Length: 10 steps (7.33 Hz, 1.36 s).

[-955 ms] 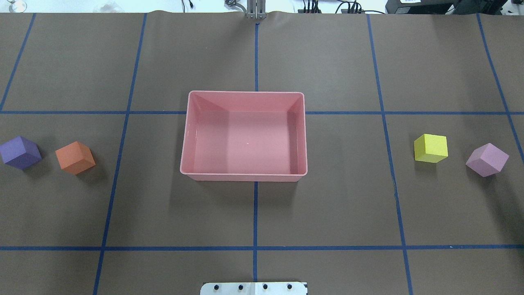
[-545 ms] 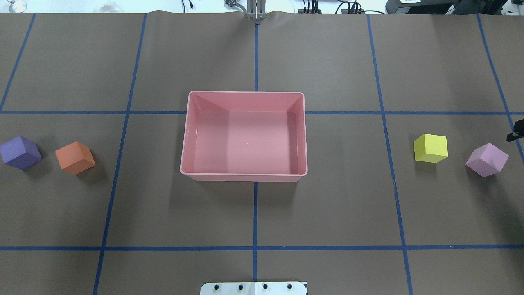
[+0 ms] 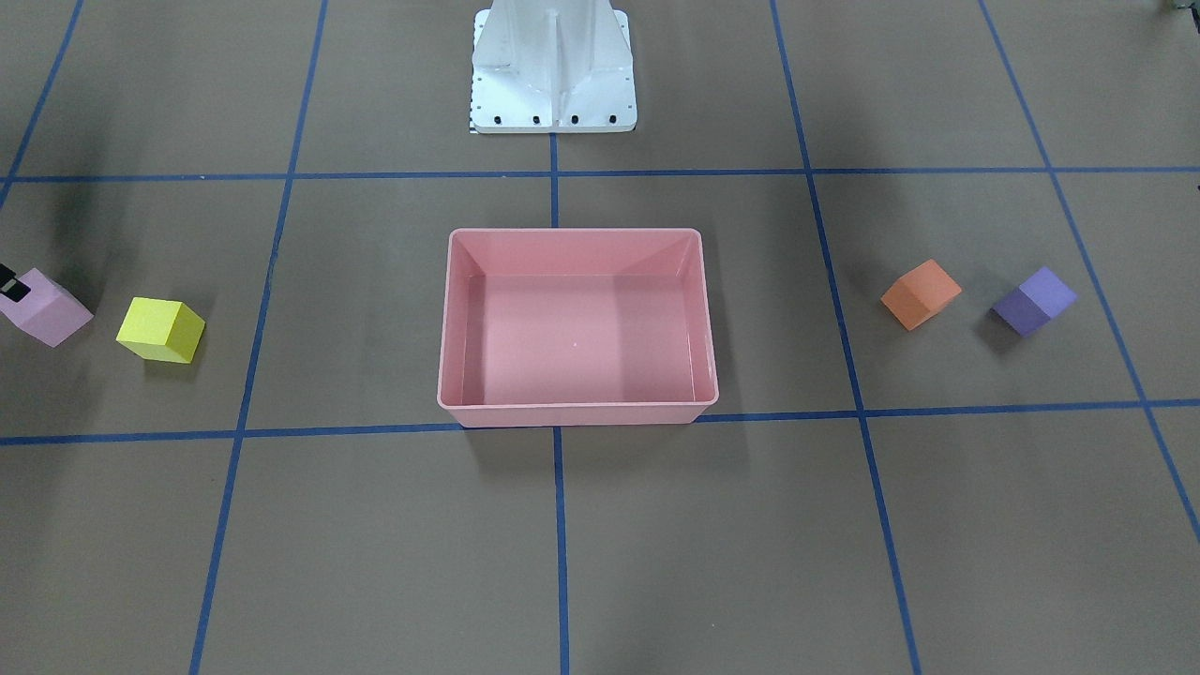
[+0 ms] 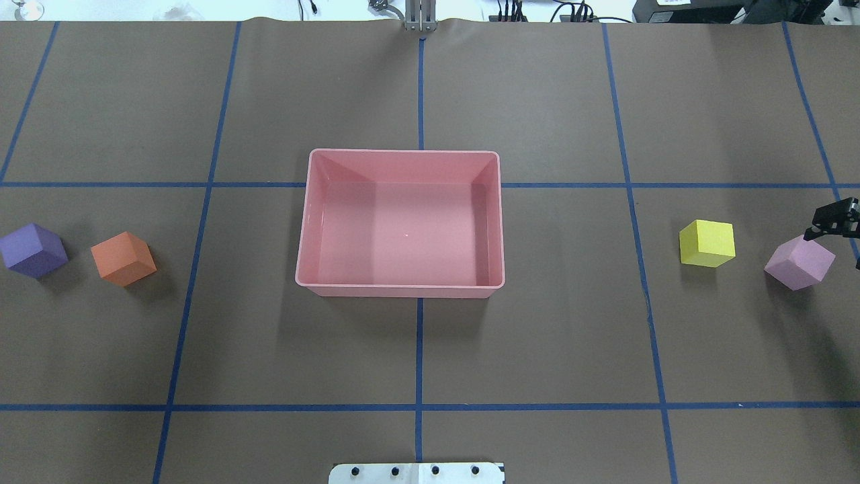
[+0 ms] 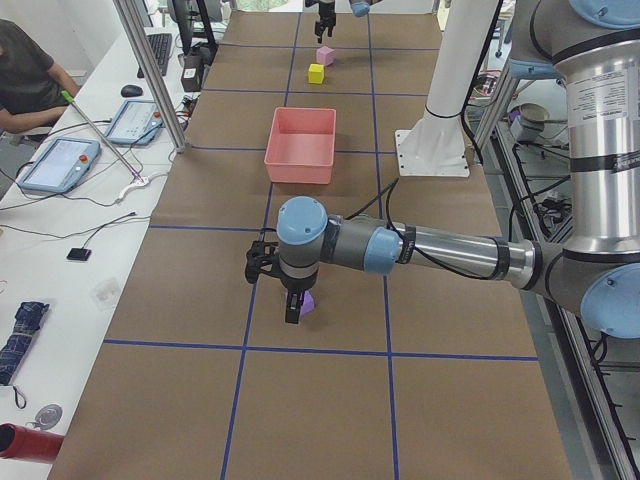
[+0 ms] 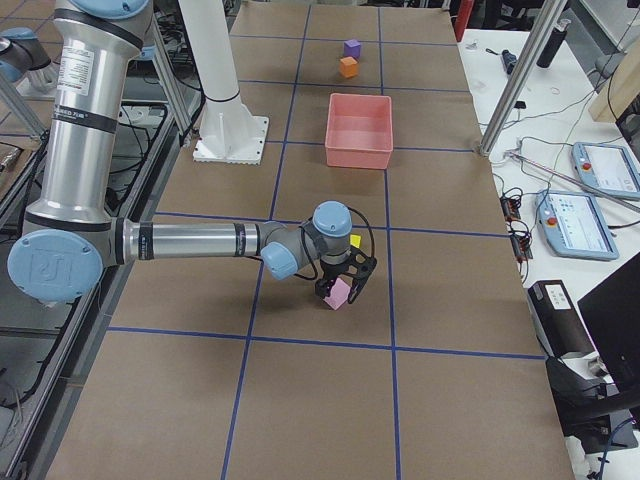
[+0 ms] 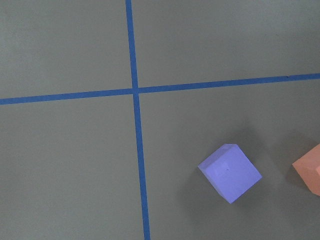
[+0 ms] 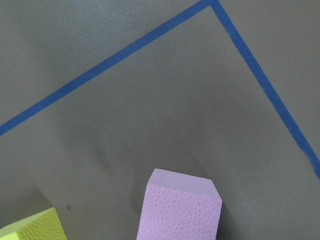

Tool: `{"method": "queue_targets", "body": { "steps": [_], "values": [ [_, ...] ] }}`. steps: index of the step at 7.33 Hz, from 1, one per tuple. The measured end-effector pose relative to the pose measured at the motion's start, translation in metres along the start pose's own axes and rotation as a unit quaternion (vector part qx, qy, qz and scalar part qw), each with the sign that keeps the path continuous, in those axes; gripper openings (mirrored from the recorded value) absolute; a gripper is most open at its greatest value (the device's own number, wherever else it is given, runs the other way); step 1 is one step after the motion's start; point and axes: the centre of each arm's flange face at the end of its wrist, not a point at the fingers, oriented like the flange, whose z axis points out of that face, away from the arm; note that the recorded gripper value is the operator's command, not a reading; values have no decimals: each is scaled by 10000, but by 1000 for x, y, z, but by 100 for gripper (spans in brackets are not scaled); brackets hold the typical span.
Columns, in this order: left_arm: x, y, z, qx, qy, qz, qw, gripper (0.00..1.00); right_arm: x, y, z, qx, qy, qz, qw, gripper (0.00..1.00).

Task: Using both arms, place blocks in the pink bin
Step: 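Lower the right gripper onto the light pink cube and grasp it, then drop the pink cube into the bin while the left gripper nears the orange cube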

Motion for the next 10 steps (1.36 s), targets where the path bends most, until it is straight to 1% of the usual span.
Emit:
{"method": "queue_targets", "body": {
  "steps": [3, 5, 6, 7, 8, 9, 10],
  "values": [
    [1, -6, -4, 141, -172, 102, 9997, 100, -3, 4, 21, -72, 169, -65, 9998, 97],
    [1, -7, -5, 156, -186, 101, 9997, 100, 3, -1, 37, -130, 271, -43, 9995, 96],
    [1, -7, -5, 158, -188, 99, 9996, 100, 1, -2, 42, -147, 283, -64, 9995, 96],
    [1, -6, -5, 159, -188, 98, 9996, 100, 0, -3, 45, -160, 294, -70, 9994, 94],
    [2, -7, -6, 166, -188, 103, 9996, 100, -1, -5, 48, -171, 309, -47, 9994, 76],
    [3, -7, -7, 175, -188, 112, 9996, 100, 0, -6, 50, -176, 320, -28, 9993, 41],
    [3, -7, -7, 179, -187, 116, 9996, 100, 0, -7, 51, -178, 326, -1, 9993, 0]
  ]
}}
